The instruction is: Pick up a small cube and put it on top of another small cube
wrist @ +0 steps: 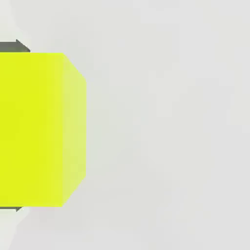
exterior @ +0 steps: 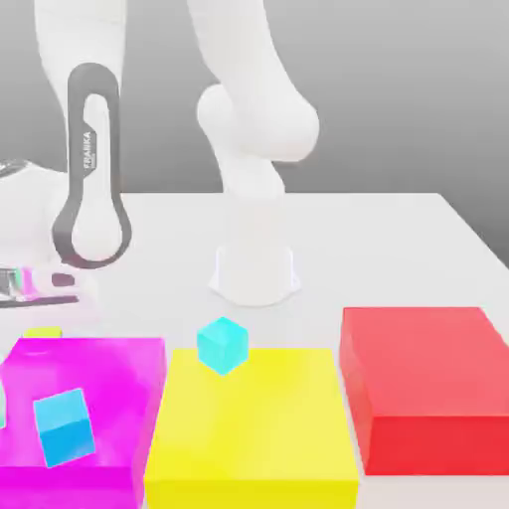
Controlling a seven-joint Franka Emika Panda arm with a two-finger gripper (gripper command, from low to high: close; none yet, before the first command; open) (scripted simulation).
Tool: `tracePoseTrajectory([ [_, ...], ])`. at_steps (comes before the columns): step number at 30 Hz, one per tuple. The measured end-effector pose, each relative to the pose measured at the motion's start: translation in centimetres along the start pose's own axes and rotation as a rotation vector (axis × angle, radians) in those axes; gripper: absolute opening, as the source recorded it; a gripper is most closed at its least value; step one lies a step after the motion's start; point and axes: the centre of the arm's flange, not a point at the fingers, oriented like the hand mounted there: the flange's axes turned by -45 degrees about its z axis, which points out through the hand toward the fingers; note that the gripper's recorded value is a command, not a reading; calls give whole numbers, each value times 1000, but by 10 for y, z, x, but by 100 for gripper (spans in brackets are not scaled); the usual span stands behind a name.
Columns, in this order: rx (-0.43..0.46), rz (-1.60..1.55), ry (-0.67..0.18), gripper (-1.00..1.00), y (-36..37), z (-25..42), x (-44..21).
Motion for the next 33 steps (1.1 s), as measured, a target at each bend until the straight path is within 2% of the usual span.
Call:
tracePoseTrajectory([
  [8, -5, -6, -1, -100, -2, -61, 5],
  [17, -26, -371, -25, -100, -32, -86, -23],
  [26, -22, -964, -39, -100, -42, -142, -119],
  [33, -9, -1429, -23, -100, -23, -199, -201],
])
